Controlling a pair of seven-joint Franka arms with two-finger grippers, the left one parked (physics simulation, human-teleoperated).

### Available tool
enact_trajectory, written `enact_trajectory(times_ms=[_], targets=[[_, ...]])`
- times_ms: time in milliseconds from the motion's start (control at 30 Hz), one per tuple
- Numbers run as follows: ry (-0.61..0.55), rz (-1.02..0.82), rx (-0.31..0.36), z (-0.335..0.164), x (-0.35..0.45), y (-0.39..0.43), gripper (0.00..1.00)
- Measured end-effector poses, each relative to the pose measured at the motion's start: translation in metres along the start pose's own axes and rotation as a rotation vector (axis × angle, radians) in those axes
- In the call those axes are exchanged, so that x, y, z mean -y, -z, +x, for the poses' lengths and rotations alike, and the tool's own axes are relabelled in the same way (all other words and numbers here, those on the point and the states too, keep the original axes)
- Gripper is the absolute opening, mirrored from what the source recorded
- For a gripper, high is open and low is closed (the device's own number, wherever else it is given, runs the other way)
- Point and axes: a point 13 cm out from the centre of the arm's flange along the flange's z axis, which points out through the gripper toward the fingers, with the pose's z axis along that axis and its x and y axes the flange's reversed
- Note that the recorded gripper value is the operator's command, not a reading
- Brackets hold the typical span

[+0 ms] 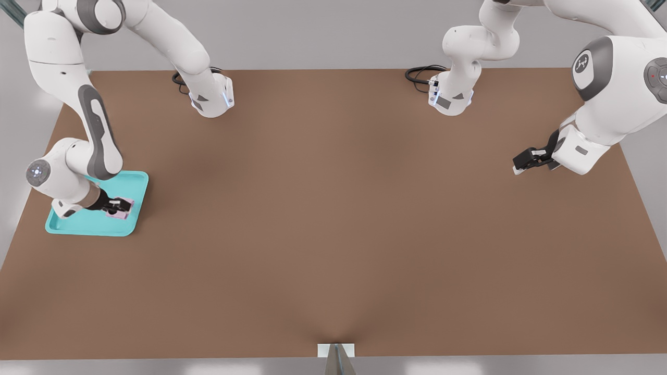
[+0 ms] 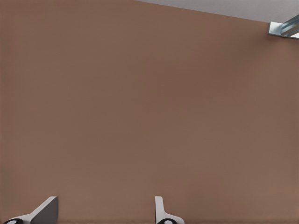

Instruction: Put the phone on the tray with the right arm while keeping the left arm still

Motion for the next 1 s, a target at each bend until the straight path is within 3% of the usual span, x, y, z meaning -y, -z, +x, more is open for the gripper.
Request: enact_trajectory(times_ms=[67, 200, 233, 333, 400, 467, 533, 600, 667, 833, 1000], targets=[[0.031, -0.019, -0.022, 0.01, 0.01, -0.015, 1.0], [0.112, -0.019, -0.02, 0.007, 0.017, -0.015, 1.0], [0.132, -0.002, 0.012, -0.01, 0.022, 0.003, 1.0], [0.255, 0.055, 0.195, -0.112, -0.012, 0.142, 1.0], [0.391, 0.058, 0.268, -0.145, -0.097, 0.216, 1.0], [0.54, 0.065, 0.297, -0.153, -0.207, 0.266, 1.0], [0.578, 0.15, 0.285, -0.144, -0.272, 0.309, 1.0], [0.454, 0.221, 0.277, -0.096, -0.262, 0.372, 1.0], [0.388, 0.178, 0.281, -0.053, -0.265, 0.417, 1.0], [0.323, 0.094, 0.137, -0.048, -0.283, 0.384, 1.0], [0.279, 0.074, 0.071, -0.036, -0.289, 0.375, 1.0]])
